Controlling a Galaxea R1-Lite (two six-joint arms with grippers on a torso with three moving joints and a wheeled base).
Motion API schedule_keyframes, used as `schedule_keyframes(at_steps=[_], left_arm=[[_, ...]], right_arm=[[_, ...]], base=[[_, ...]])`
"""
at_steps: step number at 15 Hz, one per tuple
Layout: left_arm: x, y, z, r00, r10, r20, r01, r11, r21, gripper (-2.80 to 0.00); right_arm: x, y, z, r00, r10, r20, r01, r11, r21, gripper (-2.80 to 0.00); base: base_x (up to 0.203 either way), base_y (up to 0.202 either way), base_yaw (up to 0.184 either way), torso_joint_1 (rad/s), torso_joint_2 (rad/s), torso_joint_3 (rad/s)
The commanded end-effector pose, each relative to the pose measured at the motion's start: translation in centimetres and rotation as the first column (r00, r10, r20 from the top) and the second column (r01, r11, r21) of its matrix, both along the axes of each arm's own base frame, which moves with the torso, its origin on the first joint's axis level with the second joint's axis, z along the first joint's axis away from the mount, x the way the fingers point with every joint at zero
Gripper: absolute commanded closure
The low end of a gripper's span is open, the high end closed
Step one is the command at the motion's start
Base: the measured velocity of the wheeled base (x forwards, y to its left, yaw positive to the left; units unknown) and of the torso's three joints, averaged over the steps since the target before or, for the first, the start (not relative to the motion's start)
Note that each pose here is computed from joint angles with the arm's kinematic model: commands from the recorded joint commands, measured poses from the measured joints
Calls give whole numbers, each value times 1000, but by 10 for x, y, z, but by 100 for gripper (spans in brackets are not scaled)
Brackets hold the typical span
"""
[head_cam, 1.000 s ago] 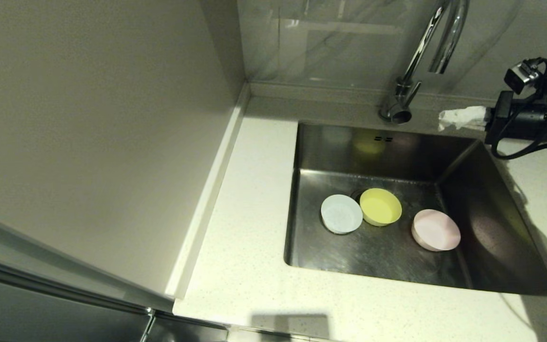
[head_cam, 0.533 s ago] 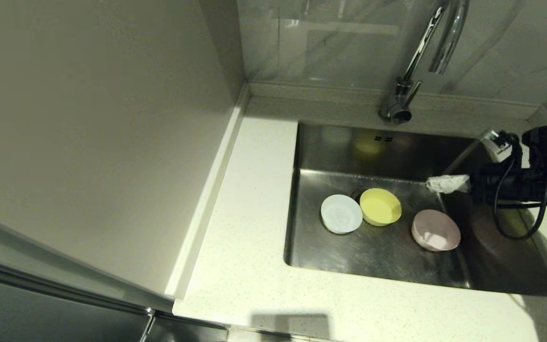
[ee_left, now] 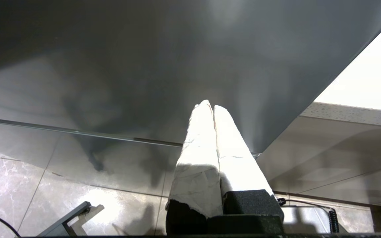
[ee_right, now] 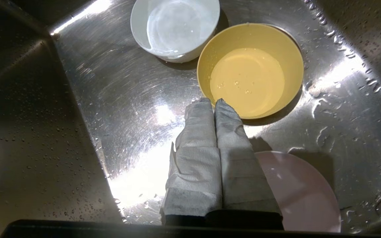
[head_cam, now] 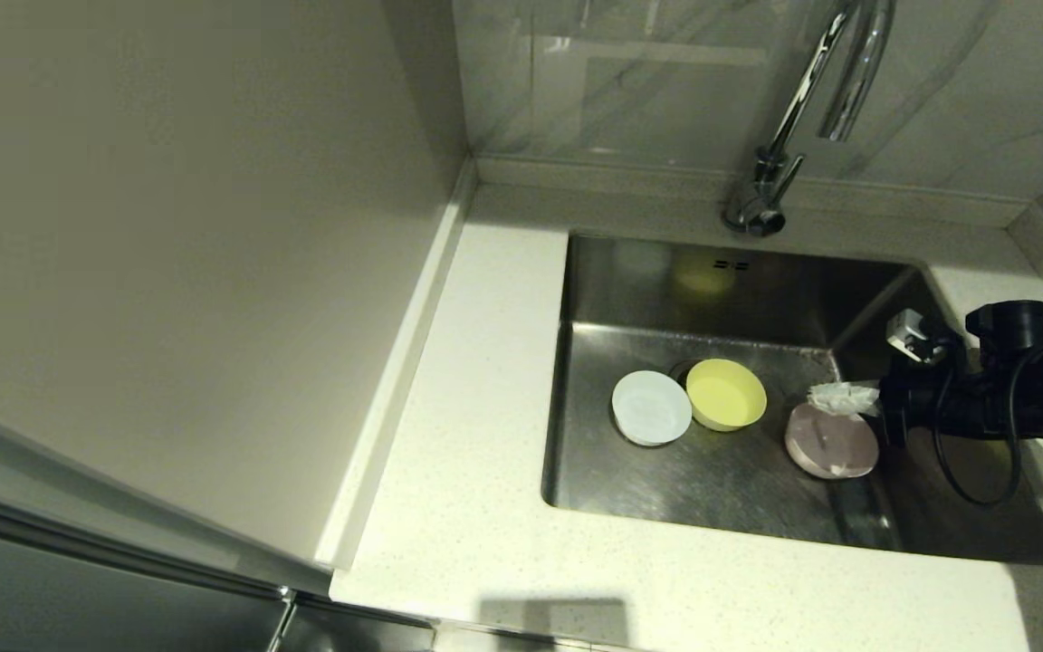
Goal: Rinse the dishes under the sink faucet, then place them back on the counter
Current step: Put a bowl back to the table from the sink
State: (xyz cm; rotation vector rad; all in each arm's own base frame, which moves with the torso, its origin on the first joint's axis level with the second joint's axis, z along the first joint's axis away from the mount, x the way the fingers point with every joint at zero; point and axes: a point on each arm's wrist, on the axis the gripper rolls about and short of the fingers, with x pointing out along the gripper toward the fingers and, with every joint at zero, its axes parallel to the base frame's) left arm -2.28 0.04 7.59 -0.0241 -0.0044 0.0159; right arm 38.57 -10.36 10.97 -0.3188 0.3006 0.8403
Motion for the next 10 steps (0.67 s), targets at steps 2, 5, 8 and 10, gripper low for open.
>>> schedule_keyframes(at_steps=[2, 5, 8, 10], left_arm=[[0, 0, 0, 1000, 1, 2, -1, 1000, -1, 0], [0, 0, 0, 1000, 1, 2, -1, 1000, -1, 0], [0, 0, 0, 1000, 1, 2, -1, 1000, -1, 0], [0, 0, 0, 1000, 1, 2, -1, 1000, -1, 0]], right_arm=[[1, 1, -2, 1000, 8, 0, -8, 1000, 1, -280], [0, 2, 3, 1000, 11, 11, -10, 1000, -4, -280], [-3, 4, 10, 1000, 3, 0, -3, 1000, 4, -280], [-9, 11, 18, 995, -75, -67, 71, 996, -56, -280]], base=[[0, 0, 0, 0, 0, 0], [0, 0, 0, 0, 0, 0], [0, 0, 0, 0, 0, 0], [0, 0, 0, 0, 0, 0]])
